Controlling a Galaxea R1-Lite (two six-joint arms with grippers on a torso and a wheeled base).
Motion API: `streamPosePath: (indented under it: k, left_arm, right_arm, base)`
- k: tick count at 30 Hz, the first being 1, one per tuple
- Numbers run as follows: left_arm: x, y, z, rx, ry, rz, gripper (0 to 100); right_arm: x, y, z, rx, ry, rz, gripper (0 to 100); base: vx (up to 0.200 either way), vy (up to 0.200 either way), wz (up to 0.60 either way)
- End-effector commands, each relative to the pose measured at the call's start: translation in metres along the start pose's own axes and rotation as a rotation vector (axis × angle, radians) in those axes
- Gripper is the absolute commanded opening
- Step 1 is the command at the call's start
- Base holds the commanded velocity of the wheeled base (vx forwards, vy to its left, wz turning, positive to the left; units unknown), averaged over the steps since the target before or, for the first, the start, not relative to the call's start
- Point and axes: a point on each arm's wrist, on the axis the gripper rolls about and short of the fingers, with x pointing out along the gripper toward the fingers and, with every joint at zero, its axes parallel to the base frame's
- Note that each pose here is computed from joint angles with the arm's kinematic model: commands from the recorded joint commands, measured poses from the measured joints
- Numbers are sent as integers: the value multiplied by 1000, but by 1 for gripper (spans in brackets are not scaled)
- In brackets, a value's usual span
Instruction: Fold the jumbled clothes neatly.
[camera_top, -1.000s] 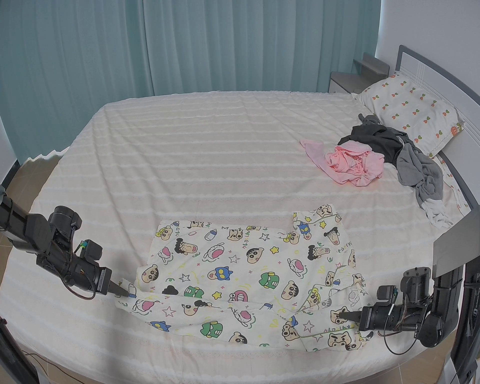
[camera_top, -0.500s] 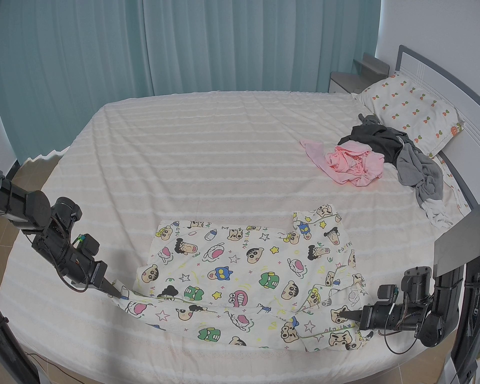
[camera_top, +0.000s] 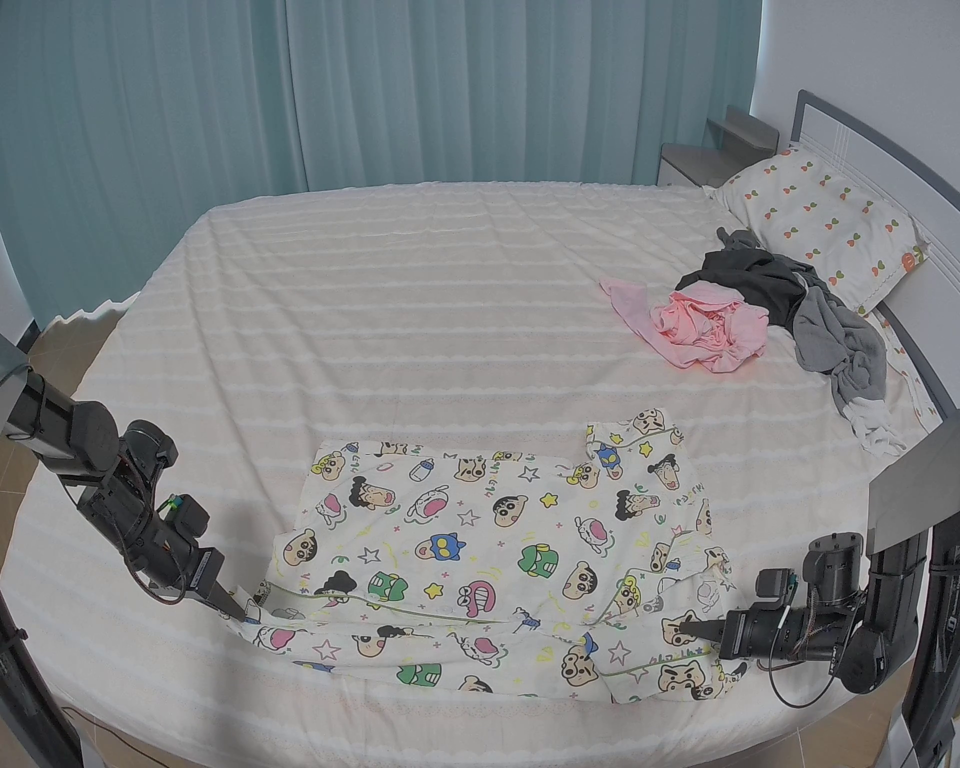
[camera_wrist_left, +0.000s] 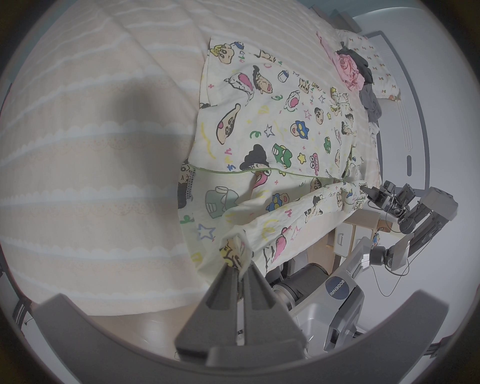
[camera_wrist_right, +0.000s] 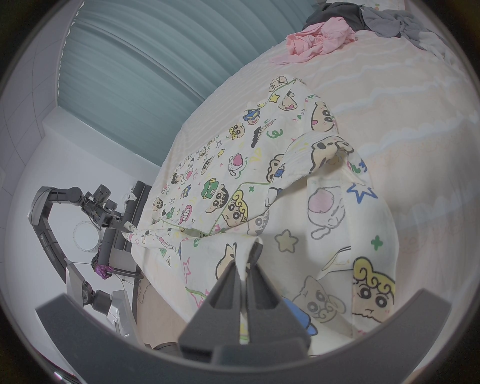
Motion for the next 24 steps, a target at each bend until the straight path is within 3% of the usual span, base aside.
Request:
streamPosePath:
  k: [1, 11, 24]
  left_arm:
    - [9, 5, 4, -12, 20, -9, 0]
    - [23, 16, 26, -23, 20, -17, 0]
    - [48, 22, 49, -76, -83, -10, 0]
  right_arm:
    - [0, 0, 2, -5, -13, 2, 0]
    - [0, 0, 2, -2, -17, 2, 0]
    - [1, -1, 2, 14, -16, 0, 0]
  base:
    - [0, 0, 0]
    - [0, 0, 0]
    - [0, 0, 0]
